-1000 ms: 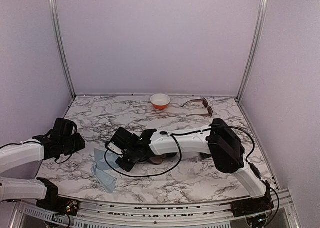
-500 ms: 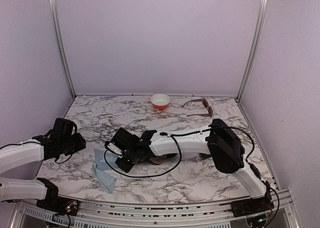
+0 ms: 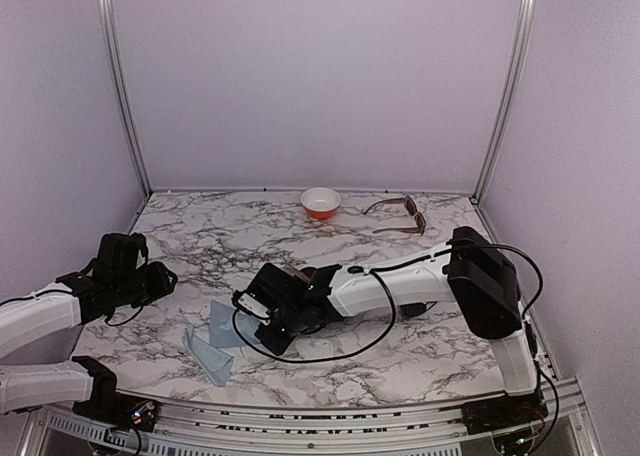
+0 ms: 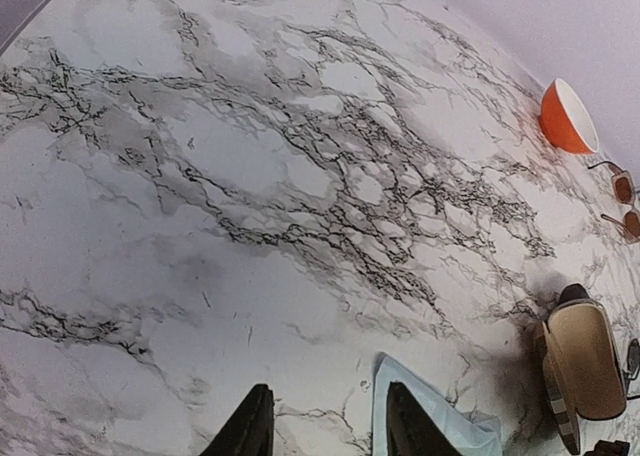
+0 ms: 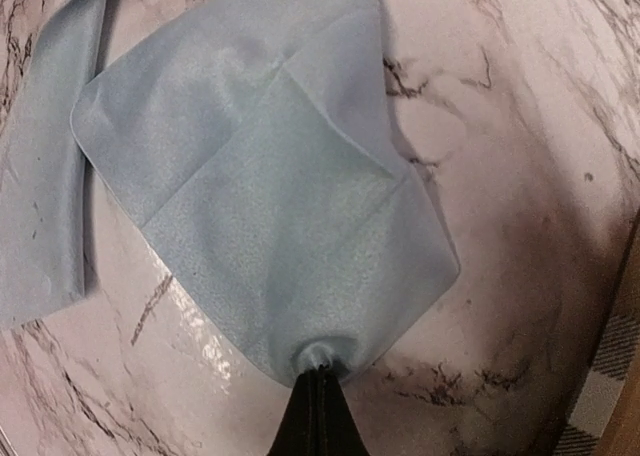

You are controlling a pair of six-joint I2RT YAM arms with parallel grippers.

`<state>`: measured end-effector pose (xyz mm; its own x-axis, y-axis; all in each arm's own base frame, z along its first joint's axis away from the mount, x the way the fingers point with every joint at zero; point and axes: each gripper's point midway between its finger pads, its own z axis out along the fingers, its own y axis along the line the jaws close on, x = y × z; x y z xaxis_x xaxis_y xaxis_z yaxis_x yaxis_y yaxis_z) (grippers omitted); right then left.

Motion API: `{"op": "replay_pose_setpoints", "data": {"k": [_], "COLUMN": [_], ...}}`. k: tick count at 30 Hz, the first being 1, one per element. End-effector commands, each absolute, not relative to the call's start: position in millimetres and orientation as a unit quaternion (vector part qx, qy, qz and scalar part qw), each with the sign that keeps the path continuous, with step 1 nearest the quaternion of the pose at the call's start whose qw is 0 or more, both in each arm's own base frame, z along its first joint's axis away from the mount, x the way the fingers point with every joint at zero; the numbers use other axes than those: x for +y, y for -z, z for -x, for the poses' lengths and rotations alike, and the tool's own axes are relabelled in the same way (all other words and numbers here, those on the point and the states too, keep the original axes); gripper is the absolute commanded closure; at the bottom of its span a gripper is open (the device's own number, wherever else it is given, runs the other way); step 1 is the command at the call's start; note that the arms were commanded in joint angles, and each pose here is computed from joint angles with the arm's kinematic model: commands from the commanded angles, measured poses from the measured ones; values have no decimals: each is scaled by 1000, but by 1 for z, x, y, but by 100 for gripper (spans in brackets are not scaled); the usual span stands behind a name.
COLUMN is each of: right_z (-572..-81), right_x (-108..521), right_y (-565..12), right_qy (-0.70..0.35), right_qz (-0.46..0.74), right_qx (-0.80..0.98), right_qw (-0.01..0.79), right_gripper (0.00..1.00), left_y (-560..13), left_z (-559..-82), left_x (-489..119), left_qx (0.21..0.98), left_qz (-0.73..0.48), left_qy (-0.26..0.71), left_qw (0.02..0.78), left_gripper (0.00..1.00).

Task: Organize the sunglasses
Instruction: Move the glasses cleaning cloth to the corner of the board.

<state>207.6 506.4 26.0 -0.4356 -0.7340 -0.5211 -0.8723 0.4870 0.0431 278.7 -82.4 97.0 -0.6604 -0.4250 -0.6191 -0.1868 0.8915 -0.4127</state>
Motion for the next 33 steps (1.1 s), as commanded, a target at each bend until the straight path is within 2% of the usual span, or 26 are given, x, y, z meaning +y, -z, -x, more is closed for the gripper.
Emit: {"op": "replay_pose_setpoints", "data": {"k": [1,7,18,25,29,31,32,33], "right_z": [-195,-160,-120,-143,-156,-158,-158,-156], "right_x": [496,470,376,302,281,279,282,288], "right_y": [-50,-60,-65,-47,-48,-52,-55,-60], "right_qy": [-176,-182,-178,-47,-4,-2,-6,-15], "right_qz": [467,474,464,435,419,415,416,420], "right_qx": [836,834,848,874,883,885,884,882], "right_qw": [228,216,185,209,211,211,212,213], "right_gripper": [100,100,100,100,100,92,81,75], "left_y": [-92,-90,-81,-81,-79,-80,-79,-80], "left_z": [-271,-262,-247,-251,-254,-256,-257,-257], "left_x": [-91,-111,-135,-141,-147,-149,-149,-150], "left_qx": [902,909,920,917,918,917,918,917], "left_qz": [148,116,66,63,59,54,54,52], "left_qy": [175,205,199,206,209,210,209,209], "left_qw": [365,345,331,336,333,334,334,337], "left_gripper": [61,62,62,62,62,62,62,62]}}
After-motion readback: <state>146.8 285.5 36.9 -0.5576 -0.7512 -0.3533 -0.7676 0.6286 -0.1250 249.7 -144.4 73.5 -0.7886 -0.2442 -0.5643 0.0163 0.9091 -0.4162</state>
